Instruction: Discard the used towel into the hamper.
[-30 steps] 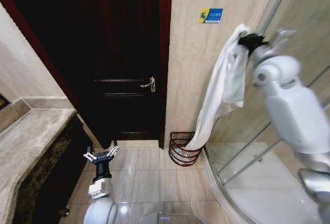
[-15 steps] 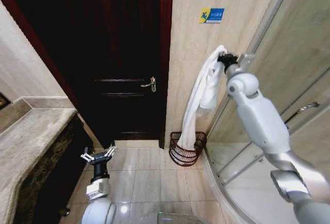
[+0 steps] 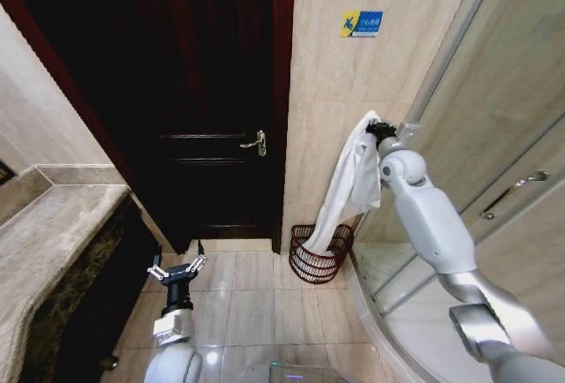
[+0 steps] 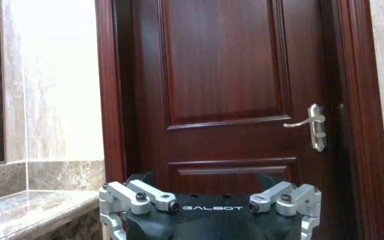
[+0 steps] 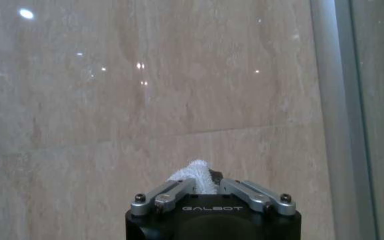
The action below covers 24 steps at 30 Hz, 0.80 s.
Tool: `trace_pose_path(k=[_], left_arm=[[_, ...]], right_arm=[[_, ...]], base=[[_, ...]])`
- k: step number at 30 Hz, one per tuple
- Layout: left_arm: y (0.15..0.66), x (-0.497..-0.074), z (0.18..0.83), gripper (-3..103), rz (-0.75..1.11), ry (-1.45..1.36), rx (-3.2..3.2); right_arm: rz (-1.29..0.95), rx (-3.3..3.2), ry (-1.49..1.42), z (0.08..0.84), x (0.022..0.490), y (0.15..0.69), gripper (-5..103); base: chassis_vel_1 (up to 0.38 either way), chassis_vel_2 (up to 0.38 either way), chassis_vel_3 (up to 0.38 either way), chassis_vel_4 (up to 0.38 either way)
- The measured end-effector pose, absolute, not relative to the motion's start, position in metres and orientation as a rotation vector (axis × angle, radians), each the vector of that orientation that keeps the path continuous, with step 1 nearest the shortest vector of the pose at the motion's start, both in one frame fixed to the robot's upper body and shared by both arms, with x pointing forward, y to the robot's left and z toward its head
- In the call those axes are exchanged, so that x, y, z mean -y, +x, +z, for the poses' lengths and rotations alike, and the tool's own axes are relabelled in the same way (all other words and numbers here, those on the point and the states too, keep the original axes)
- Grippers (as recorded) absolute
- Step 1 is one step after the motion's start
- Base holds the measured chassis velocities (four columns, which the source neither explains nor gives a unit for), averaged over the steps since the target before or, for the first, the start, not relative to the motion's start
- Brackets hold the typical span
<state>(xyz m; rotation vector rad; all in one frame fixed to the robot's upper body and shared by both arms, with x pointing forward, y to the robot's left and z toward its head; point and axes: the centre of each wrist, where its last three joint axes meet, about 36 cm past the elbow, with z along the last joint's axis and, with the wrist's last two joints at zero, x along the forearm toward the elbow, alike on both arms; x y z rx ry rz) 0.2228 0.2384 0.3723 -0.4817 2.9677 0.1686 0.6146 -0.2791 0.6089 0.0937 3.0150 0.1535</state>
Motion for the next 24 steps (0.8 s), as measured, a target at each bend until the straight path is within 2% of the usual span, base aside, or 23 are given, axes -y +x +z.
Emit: trace_pose_path(k=[24], left_arm=[[0.213,-0.241,0.369,100,0.192,-0.476,-2.959]], right_arm=[[0.245,-3.114,0.132,0.536,0.267,0.605,1]], base=[[0.000,0.000,0.000,0.000]])
